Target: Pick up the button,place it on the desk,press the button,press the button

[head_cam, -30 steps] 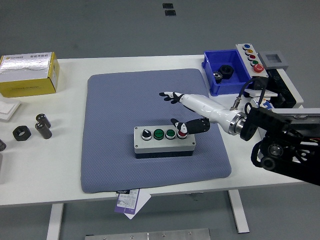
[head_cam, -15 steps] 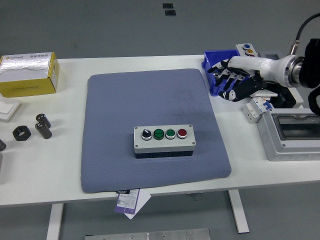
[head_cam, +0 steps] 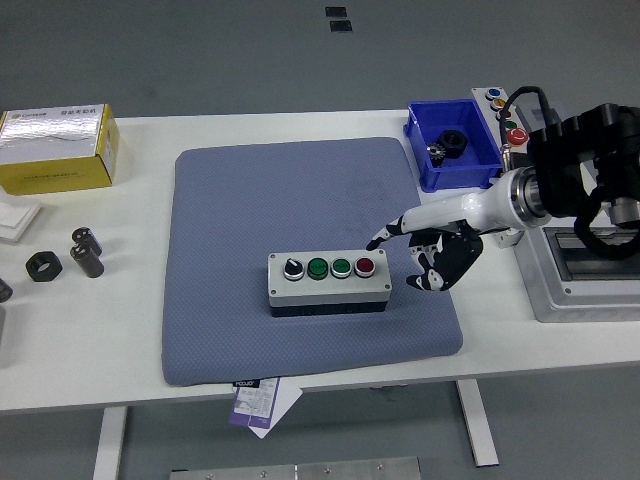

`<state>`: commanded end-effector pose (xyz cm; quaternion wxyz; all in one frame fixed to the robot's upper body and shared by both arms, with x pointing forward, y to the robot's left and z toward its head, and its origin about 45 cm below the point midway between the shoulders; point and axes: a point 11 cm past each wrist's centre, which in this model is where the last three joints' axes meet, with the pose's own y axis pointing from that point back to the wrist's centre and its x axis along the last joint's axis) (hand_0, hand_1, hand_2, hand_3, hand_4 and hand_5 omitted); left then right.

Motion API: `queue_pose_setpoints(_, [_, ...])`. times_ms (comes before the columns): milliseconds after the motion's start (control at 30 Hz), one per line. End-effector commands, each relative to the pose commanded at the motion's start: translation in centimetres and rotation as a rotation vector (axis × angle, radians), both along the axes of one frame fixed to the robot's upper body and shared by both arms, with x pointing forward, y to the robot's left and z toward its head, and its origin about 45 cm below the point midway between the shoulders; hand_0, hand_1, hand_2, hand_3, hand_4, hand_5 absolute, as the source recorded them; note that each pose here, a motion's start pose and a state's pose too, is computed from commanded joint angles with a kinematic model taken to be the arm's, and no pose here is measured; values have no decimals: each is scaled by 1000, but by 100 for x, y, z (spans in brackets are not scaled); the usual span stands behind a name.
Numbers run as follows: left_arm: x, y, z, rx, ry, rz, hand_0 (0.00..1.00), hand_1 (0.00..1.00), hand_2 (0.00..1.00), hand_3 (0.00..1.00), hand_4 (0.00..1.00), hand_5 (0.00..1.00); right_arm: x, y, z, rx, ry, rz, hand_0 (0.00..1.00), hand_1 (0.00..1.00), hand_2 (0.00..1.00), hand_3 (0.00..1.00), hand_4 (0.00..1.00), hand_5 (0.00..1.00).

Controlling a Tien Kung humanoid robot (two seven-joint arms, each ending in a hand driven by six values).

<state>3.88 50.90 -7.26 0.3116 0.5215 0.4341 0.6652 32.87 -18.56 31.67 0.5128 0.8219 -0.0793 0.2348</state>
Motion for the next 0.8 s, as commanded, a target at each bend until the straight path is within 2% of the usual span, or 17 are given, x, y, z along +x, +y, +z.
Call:
queue_pose_setpoints(367, [16,-3,0,-1,-2,-2,688,630,551,591,664,203,168,-12,-379,-62,52,-47,2,187,257,998,414,2])
queue_pose_setpoints(533, [17,-5,0,-1,-2,-2,688,630,551,591,664,203,196,-17,-472,-79,55,-60,2,187,257,998,414,2])
queue_pose_setpoints(800, [27,-1,3,0,-3,-3,688,630,551,591,665,202,302,-19,-542,-82,52,-101,2,186,255,998,408,2])
